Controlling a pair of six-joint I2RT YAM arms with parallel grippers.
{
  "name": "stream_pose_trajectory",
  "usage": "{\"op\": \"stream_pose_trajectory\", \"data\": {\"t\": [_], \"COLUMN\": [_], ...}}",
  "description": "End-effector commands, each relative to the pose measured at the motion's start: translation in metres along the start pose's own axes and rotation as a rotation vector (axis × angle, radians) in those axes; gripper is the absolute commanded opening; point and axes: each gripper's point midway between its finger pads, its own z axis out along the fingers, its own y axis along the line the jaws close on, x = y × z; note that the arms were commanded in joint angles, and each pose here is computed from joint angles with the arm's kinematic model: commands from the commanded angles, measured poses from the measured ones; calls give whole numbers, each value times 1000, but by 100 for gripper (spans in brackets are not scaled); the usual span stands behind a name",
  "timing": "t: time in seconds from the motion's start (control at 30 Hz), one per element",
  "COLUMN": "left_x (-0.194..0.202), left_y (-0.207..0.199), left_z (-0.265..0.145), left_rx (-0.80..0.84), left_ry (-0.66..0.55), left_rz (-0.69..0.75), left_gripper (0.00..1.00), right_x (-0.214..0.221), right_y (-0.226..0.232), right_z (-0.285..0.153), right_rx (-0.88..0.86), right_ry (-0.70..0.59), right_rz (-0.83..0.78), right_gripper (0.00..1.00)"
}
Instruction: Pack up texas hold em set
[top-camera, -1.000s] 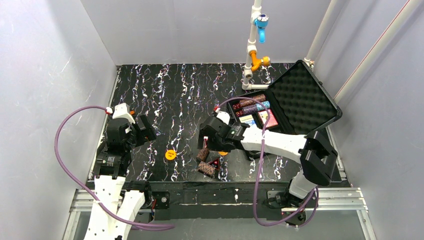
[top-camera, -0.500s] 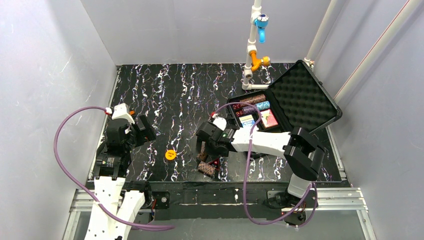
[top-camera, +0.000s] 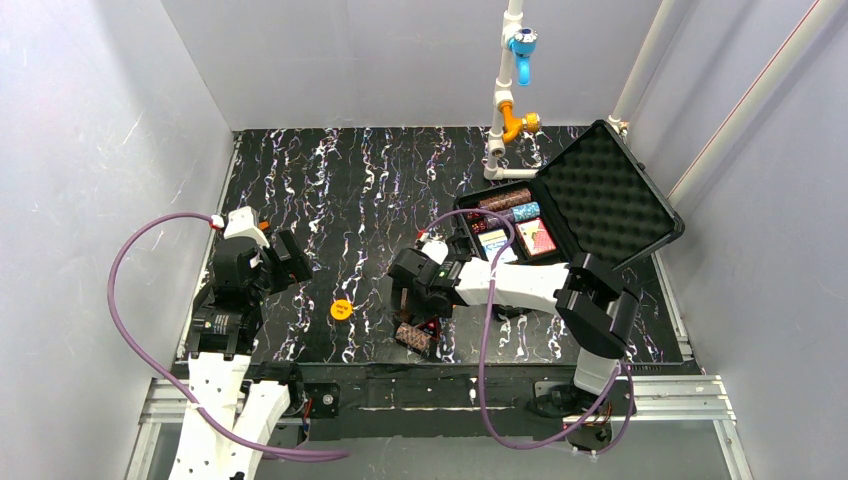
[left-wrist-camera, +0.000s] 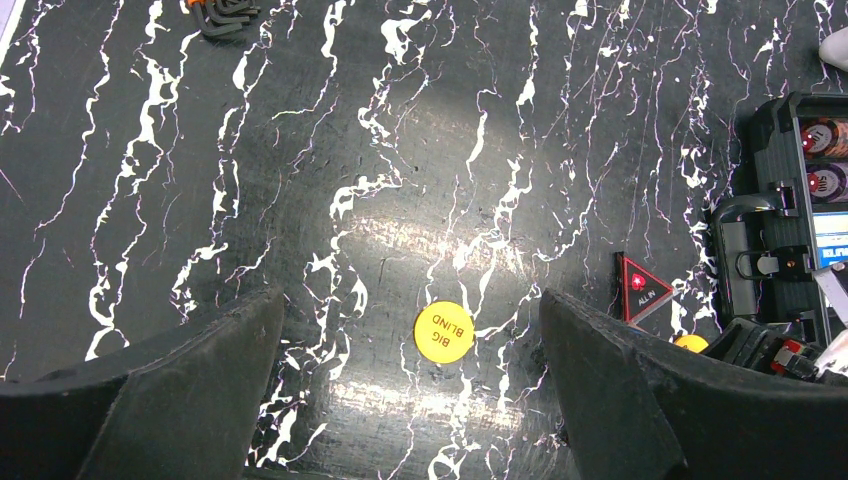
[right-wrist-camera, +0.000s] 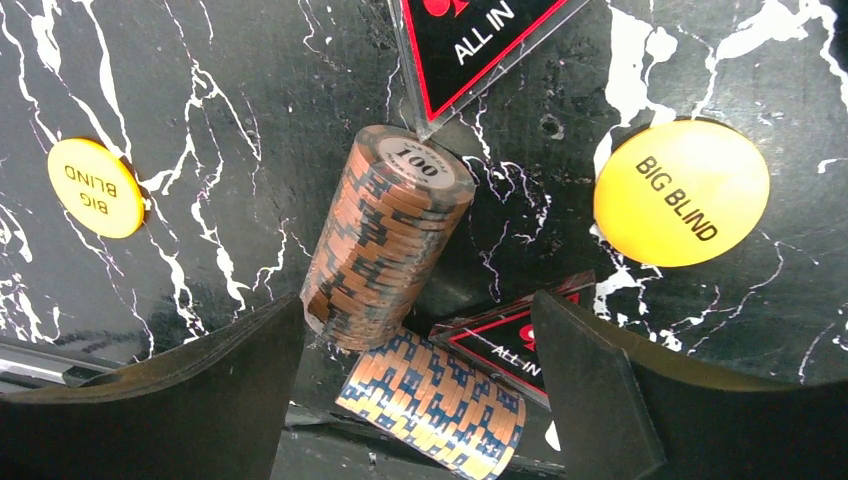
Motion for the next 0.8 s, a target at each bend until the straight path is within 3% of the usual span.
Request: {"op": "stream_pose_trajectory", "data": {"t": [0.0,0.57,0.77], "left_x": [-1,-1,-1], "left_y": [4,4,5], "left_z": [0,0,0], "left_rx": [-18,-20,-23], "left_ry": [-6,-8,-8], "left_rz": [4,4,4], "left_gripper": [99,99,99], "right_x": [-6,-18,-28], "right_y": [22,32,32], "right_z": [-3,11,16], "right_rx": [-55,-17,13], "right_ry": [-19,-65,-104], "right_rz": [1,-79,-121], "right_gripper": [89,76,63]}}
